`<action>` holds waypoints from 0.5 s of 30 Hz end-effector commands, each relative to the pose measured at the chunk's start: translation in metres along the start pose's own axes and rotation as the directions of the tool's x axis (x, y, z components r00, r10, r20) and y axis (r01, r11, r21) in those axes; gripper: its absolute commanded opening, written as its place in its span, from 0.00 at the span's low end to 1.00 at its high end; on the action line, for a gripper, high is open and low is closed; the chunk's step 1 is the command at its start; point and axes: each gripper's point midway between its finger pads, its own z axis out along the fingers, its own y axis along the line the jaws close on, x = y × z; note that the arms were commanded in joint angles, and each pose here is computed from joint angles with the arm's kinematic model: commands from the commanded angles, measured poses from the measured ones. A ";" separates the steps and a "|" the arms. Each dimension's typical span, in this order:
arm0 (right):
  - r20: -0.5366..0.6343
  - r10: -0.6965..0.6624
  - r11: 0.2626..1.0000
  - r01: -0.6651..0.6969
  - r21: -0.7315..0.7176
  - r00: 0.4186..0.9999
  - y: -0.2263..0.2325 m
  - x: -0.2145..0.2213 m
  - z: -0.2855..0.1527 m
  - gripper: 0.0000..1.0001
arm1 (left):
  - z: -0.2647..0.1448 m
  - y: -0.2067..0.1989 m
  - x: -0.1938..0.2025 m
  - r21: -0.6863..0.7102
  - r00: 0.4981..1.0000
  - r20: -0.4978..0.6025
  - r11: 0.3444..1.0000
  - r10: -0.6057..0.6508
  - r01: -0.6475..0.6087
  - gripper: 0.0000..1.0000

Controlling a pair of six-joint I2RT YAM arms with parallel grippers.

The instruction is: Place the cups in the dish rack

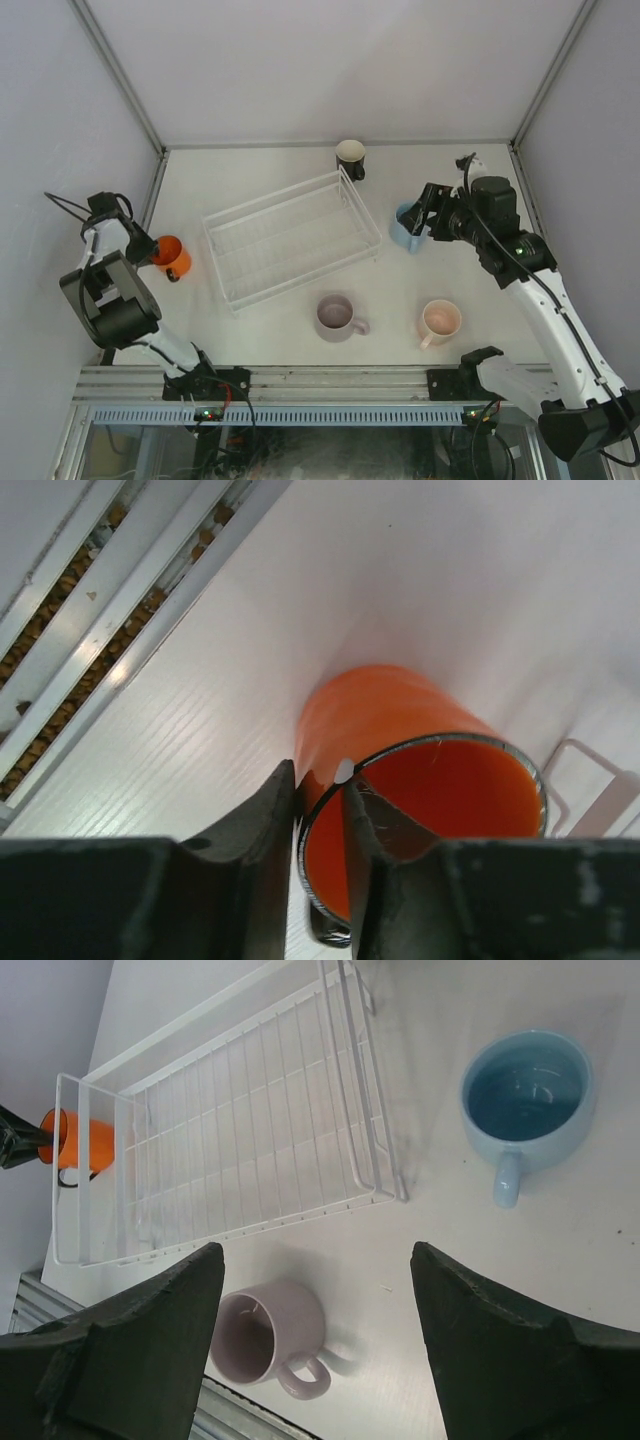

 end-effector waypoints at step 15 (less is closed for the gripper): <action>-0.014 0.067 0.994 -0.068 -0.089 0.998 0.020 0.014 -0.027 0.72 | -0.053 -0.084 -0.026 0.303 0.992 0.128 0.952 0.008 -0.046 0.00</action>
